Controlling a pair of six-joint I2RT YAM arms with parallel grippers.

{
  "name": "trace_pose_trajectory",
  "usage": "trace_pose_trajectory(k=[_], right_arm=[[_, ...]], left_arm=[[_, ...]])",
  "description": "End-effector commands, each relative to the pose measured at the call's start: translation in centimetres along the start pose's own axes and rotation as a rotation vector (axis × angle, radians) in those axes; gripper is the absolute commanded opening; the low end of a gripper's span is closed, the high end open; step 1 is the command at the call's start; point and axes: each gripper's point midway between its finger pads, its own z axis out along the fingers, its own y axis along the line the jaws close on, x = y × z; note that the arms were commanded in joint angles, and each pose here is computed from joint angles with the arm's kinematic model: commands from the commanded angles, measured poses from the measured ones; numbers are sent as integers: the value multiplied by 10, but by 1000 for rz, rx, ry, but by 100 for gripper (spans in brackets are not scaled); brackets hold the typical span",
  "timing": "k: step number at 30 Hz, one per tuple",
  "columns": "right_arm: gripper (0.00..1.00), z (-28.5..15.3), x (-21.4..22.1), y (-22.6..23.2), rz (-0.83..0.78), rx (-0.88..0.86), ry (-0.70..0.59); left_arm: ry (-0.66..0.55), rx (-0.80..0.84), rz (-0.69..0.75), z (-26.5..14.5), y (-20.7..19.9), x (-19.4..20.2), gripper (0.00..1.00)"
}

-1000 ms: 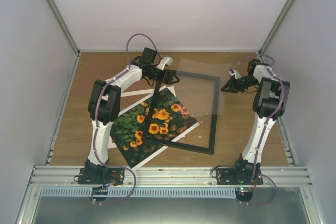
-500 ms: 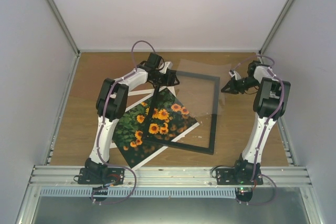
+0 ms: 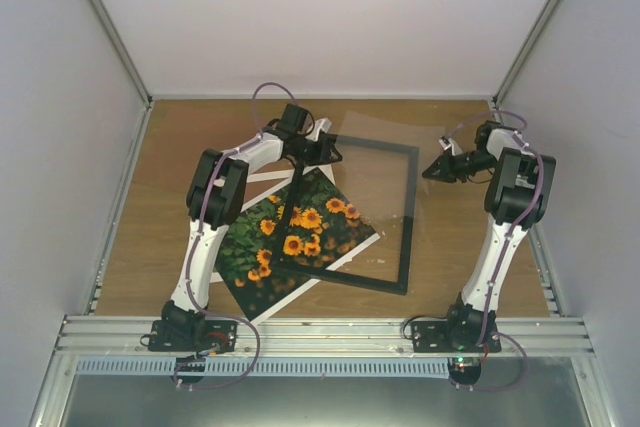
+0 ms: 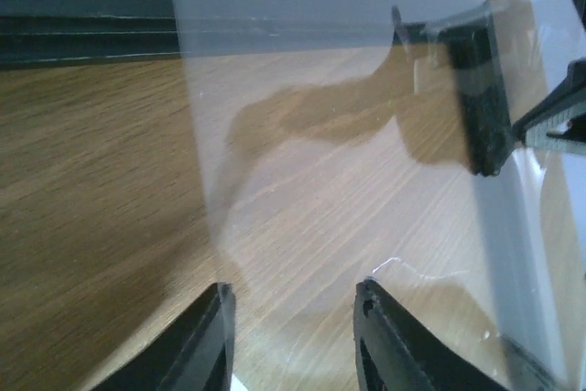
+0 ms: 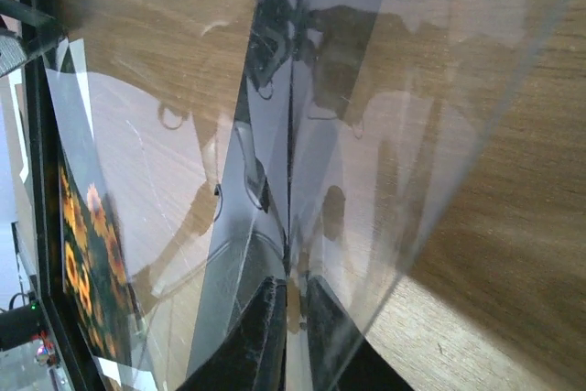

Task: Put the photo into the frame
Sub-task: Place the photo frame item in the photo frame.

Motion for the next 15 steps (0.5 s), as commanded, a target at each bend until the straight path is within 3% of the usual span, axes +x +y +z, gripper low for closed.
trace_pose_trajectory(k=[1, 6, 15], right_arm=[[6, -2, 1, 8, -25, -42, -18], [1, -18, -3, 40, -70, -119, -69], [1, -4, 29, 99, -128, -230, -30]], left_arm=[[-59, 85, 94, -16, -38, -22, 30], [-64, 70, 129, -38, -53, -22, 1], [-39, 18, 123, -93, -57, 5, 0]])
